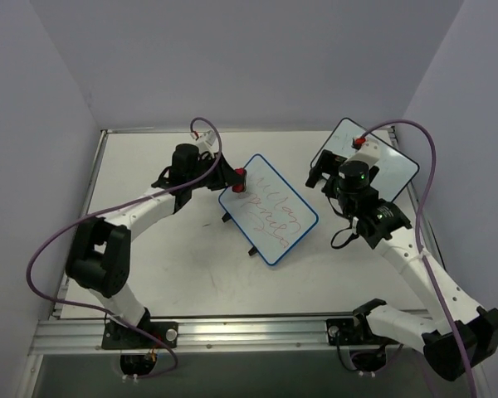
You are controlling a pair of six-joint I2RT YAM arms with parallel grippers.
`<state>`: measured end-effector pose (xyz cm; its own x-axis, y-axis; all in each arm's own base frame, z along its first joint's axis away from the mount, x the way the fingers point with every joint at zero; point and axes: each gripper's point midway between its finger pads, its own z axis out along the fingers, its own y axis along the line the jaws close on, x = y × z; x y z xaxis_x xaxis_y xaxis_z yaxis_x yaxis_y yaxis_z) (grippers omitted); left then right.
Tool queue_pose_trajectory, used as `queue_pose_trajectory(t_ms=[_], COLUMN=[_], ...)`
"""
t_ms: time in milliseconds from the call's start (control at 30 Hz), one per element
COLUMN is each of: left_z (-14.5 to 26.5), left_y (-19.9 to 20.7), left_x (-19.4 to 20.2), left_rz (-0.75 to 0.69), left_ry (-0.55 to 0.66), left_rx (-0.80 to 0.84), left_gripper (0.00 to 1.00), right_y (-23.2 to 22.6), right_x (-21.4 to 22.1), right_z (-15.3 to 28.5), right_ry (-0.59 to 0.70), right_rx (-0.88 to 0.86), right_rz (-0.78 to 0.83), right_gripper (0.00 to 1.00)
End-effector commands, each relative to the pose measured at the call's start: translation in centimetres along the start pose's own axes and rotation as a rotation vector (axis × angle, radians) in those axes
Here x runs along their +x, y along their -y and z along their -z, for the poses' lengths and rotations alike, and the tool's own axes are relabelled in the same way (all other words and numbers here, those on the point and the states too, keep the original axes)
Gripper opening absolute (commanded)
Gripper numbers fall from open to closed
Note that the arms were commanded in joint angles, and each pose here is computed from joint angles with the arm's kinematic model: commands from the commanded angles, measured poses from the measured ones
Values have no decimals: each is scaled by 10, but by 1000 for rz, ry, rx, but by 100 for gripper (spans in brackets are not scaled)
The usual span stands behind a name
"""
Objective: Erase the whiteboard
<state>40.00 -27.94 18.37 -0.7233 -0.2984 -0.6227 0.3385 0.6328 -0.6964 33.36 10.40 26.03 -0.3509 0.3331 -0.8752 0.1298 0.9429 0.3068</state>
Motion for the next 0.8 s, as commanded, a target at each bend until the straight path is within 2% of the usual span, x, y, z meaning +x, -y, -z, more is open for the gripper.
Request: queue_pose_trajectory(t_ms=[0, 133, 167, 367, 467, 567, 767], left_z=[-17, -33, -38, -54, -59, -62, -67], left_y=[-12, -12, -17, -19, -18, -20, -15], left_x=[-6, -7, -7, -20, -20, -20, -23], left_rz=[-67, -107, -106, -138, -155, -162, -195], left_ry=[18, 24, 27, 39, 42, 50, 56], left_rx=[-78, -122, -139, -167, -186, -198, -188], left_gripper=[2, 2, 2, 2, 2, 2, 2], right_y=[3, 3, -6, -10, -20, -34, -43], right_x=[-2, -7, -6, -7, 4, 5, 19], right_z=[-17, -36, -39, -65, -76, -84, -100], right_ry=[-6, -48, -65, -88, -139, -136, -176], right_rx=[-27, -113, -179, -249, -323, -419, -495], right_rz=[-19, -41, -44, -26, -14, -7, 15], right_gripper=[100, 97, 97, 93, 88, 83, 67])
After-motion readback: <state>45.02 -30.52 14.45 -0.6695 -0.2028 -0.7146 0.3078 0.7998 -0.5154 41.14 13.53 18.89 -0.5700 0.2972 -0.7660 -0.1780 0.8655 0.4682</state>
